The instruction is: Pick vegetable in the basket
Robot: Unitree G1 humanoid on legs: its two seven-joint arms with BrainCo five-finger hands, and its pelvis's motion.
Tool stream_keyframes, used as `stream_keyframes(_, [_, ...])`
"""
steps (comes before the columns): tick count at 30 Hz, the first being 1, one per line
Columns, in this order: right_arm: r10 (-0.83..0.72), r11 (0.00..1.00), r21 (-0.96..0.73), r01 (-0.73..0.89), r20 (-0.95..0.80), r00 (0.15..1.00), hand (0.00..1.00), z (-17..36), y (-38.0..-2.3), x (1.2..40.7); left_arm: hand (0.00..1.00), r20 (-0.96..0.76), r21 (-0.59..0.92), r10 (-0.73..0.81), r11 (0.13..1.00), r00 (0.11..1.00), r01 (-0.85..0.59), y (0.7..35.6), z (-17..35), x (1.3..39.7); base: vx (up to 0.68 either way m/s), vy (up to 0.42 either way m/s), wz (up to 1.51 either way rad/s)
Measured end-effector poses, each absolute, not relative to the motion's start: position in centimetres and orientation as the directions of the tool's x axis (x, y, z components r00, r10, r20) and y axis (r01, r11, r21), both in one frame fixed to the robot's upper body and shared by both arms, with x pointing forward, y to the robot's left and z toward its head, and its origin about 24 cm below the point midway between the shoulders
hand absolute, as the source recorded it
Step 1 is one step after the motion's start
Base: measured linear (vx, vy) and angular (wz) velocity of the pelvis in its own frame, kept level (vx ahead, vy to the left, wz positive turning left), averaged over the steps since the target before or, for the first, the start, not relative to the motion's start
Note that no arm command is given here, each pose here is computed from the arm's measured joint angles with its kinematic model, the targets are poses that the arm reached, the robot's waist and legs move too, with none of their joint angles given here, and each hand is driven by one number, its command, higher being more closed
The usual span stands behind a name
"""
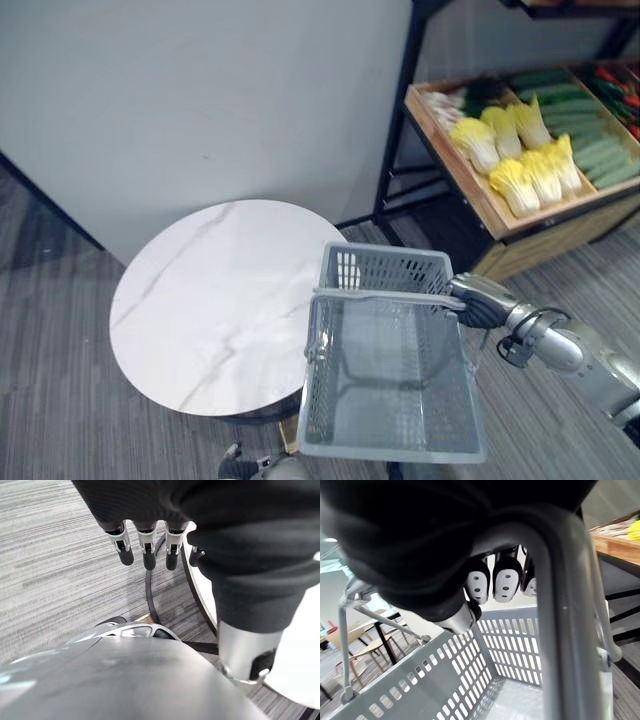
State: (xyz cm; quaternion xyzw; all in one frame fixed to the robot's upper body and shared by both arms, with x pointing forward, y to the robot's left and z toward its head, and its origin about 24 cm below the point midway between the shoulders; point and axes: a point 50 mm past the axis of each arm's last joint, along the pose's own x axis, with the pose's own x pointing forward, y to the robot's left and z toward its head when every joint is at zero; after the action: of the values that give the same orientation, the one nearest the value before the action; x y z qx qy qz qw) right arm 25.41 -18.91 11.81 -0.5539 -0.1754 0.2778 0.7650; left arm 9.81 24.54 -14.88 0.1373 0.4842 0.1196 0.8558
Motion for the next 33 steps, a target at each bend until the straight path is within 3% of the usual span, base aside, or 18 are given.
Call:
stream_keyframes(6, [0.617,0.226,-0.923,-0.310,-0.110,0.779,1.00,8.9,-17.6,26.5,0.00,-0.816,0.366,0.318,0.931,0.482,0.006,24.5,-15.2,9.0,-0.18,0.224,-1.54])
stream_keyframes(13, [0.625,0.218,-0.940,-0.261,-0.070,0.777,1.00,9.8,-16.4,28.2,0.00,-0.833,0.347,0.306,0.938,0.460,0.004,24.5,-15.4,8.6,-0.12,-0.019,-1.42])
stream_keyframes(18, [0.594,0.143,-0.942,-0.304,-0.164,0.787,1.00,7.6,-17.2,27.5,0.00,-0.850,0.308,0.281,0.951,0.446,-0.015,23.0,-15.9,8.4,-0.09,-0.314,-0.65])
stream_keyframes(24, [0.568,0.127,-0.936,-0.329,-0.203,0.797,1.00,6.5,-17.9,27.6,0.00,-0.845,0.305,0.292,0.951,0.449,-0.045,23.2,-15.8,7.9,-0.04,-0.198,-0.63])
stream_keyframes(33, [0.437,0.059,-0.933,-0.354,-0.295,0.850,1.00,4.8,-21.1,28.9,0.00,-0.845,0.240,0.244,0.968,0.476,-0.069,21.0,-16.0,7.8,0.02,0.092,-0.80])
